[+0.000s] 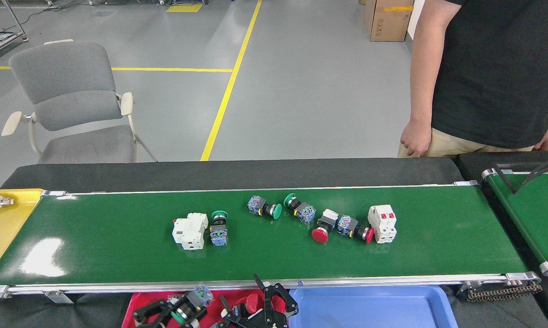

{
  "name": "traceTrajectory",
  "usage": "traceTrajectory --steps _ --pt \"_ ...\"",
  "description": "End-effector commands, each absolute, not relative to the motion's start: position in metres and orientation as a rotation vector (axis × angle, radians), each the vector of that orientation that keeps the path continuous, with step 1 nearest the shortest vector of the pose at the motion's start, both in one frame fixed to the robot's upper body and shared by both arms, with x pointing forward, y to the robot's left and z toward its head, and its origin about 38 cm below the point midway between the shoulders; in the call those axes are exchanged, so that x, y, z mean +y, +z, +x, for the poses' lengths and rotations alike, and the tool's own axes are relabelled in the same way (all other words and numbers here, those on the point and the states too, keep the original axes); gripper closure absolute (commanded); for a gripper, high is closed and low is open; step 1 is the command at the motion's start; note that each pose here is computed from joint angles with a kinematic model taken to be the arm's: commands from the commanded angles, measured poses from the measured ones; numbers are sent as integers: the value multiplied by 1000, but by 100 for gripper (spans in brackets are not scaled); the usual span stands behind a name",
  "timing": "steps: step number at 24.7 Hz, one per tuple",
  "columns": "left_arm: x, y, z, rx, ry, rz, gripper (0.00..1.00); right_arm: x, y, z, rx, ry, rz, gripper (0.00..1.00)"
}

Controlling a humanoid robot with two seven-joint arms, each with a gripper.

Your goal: Pick switch part from conveyor to tray

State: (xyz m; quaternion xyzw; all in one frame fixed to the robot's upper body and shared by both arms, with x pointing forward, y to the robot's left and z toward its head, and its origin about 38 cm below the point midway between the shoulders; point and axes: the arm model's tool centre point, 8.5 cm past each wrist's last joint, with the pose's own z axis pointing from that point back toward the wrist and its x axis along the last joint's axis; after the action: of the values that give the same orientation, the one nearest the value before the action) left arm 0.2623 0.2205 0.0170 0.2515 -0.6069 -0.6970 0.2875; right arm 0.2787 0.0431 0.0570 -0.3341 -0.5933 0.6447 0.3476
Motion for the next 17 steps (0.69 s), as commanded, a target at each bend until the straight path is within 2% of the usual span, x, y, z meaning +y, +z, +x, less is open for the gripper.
traceTrajectory --steps 1,4,7,8,13,17 --pt "217 21 260 -1642 -1863 672 1 52 74 271 -1601 1622 -847 0" --pt "221 26 261 -1643 -1839 700 1 25 89 283 -1585 1503 -902 0" --pt "257 29 268 -1514 -1726 864 1 -19 97 295 -1520 1290 -1005 0" --pt "268 30 269 -1481 -1689 909 1 -29 96 296 -1504 1258 -1026 0" --pt "361 41 269 -1217 -1404 1175 1 -100 51 275 -1292 1149 -1115 0" --pt "382 33 263 -1144 -1368 1188 1 -121 34 266 -1201 1132 -1121 0"
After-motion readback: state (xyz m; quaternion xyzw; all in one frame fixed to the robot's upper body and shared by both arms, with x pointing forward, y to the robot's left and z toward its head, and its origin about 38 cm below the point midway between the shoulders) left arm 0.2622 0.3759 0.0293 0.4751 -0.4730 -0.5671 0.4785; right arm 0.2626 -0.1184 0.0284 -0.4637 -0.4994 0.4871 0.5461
